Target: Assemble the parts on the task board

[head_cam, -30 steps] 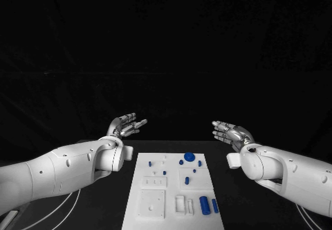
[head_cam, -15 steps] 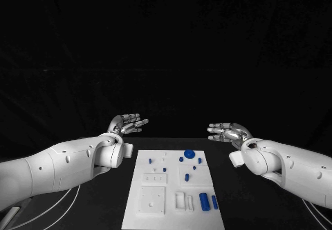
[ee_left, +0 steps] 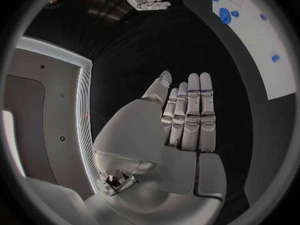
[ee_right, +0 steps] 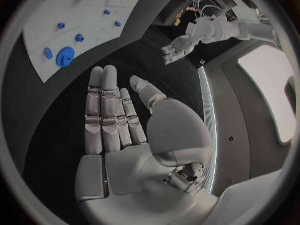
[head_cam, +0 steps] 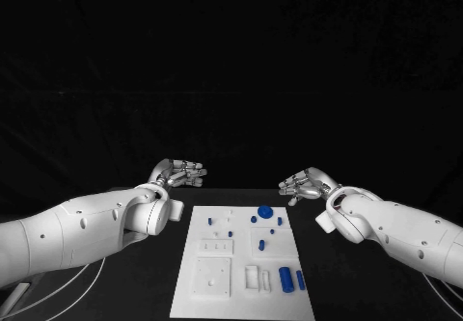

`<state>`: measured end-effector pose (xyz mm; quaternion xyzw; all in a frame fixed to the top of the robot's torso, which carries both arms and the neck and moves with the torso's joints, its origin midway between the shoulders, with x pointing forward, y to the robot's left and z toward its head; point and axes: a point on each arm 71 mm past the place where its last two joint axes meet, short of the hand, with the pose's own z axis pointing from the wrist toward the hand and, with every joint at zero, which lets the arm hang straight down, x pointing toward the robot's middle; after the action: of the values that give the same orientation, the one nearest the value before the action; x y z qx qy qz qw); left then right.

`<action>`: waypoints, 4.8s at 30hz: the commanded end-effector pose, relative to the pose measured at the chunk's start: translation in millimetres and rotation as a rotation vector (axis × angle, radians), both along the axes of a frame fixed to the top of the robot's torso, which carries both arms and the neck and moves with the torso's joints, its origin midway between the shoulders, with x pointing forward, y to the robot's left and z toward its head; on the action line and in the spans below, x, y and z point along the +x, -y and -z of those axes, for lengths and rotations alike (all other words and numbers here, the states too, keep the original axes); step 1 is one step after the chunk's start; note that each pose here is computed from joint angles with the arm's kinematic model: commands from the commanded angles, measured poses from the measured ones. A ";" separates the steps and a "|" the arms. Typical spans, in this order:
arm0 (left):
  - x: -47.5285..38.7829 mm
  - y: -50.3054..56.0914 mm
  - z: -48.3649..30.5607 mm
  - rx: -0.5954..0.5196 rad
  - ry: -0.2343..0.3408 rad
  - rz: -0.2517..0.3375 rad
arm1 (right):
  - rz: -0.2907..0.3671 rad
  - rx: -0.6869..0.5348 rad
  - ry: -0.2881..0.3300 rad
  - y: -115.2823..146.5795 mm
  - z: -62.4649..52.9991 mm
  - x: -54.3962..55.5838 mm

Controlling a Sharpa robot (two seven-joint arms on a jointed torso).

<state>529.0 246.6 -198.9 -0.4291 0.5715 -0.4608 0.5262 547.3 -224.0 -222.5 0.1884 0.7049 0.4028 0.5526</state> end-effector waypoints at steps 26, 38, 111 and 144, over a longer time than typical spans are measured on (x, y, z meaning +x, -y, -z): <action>-32.6 31.0 -40.9 -0.051 0.045 0.274 | -0.195 -0.739 0.323 -66.2 -12.3 6.0; -37.8 36.3 -52.9 -0.052 0.060 0.300 | -0.175 -0.824 0.337 -71.5 -10.4 10.0; -35.1 39.7 -67.2 -0.040 0.081 0.309 | -0.112 -0.764 0.428 -77.3 -15.3 13.9; -28.9 46.5 -72.0 -0.031 0.093 0.314 | -0.066 -0.699 0.568 -133.6 -44.0 19.5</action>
<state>500.2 202.7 -128.8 -0.3275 0.5987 -0.5603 0.4695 566.6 -91.2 -179.4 -0.1466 0.6327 0.1981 0.7341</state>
